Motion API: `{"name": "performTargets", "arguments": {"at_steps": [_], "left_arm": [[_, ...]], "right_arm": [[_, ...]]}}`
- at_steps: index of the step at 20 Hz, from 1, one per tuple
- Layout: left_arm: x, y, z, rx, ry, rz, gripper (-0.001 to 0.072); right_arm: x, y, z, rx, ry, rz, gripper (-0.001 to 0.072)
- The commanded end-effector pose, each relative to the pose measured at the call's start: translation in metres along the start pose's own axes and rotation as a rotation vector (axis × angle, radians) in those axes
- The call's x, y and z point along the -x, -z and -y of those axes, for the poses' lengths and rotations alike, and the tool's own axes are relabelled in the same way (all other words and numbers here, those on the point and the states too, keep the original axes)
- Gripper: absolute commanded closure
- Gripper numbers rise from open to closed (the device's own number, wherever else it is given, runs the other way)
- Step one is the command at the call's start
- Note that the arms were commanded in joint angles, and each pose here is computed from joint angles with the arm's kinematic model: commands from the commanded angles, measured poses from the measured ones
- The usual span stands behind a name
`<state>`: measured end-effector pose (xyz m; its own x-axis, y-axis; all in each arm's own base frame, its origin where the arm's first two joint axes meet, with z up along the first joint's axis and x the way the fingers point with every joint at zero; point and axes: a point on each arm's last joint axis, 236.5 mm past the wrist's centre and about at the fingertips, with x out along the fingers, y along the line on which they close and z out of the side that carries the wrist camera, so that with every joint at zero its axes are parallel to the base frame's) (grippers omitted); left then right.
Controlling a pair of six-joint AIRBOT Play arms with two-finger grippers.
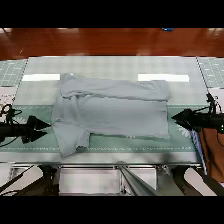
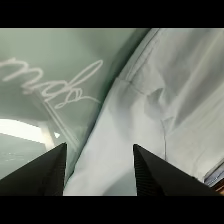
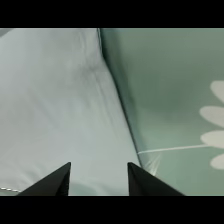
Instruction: Fold the shirts.
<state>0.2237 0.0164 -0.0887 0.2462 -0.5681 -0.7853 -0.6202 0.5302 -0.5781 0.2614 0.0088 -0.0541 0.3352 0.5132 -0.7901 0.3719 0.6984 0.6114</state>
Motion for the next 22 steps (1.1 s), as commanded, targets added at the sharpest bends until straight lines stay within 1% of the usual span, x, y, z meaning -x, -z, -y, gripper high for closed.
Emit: {"name": "performTargets", "arguments": {"at_steps": [1,6,7,8,10,13,15,17,19,22], "left_arm": [[-0.022,0.015,-0.001,-0.013,0.004,-0.023,0.0198],[-0.058,0.033,0.010,-0.094,-0.040,-0.127,0.0204],[-0.062,0.034,0.010,-0.110,-0.050,-0.136,0.0382],[-0.063,0.034,0.012,-0.136,-0.050,-0.138,0.0682],[-0.059,0.035,0.021,-0.187,-0.031,-0.152,0.0689],[-0.051,0.033,0.030,-0.227,-0.016,-0.163,0.0689],[-0.051,0.030,0.031,-0.239,-0.016,-0.148,0.0689],[-0.052,0.028,0.031,-0.250,-0.016,-0.144,0.0689],[-0.052,0.027,0.030,-0.255,-0.018,-0.138,0.0689],[-0.052,0.023,0.030,-0.255,-0.023,-0.120,0.0689]], "right_arm": [[-0.003,0.016,-0.006,-0.001,-0.051,0.006,0.0307],[-0.003,0.020,-0.010,-0.003,-0.066,-0.009,0.0306],[-0.003,0.020,-0.010,-0.002,-0.067,-0.010,0.0307],[-0.002,0.019,-0.009,-0.005,-0.065,-0.006,0.0306],[0.003,0.017,0.002,-0.046,-0.047,0.006,0.0307],[0.006,0.040,0.035,-0.160,0.072,-0.076,0.0307],[0.001,0.057,0.032,-0.191,0.046,-0.131,0.0307],[-0.003,0.066,0.037,-0.205,0.056,-0.154,0.0307],[-0.006,0.072,0.045,-0.220,0.081,-0.182,0.0307],[-0.019,0.071,0.038,-0.250,0.040,-0.210,0.0307]]}}
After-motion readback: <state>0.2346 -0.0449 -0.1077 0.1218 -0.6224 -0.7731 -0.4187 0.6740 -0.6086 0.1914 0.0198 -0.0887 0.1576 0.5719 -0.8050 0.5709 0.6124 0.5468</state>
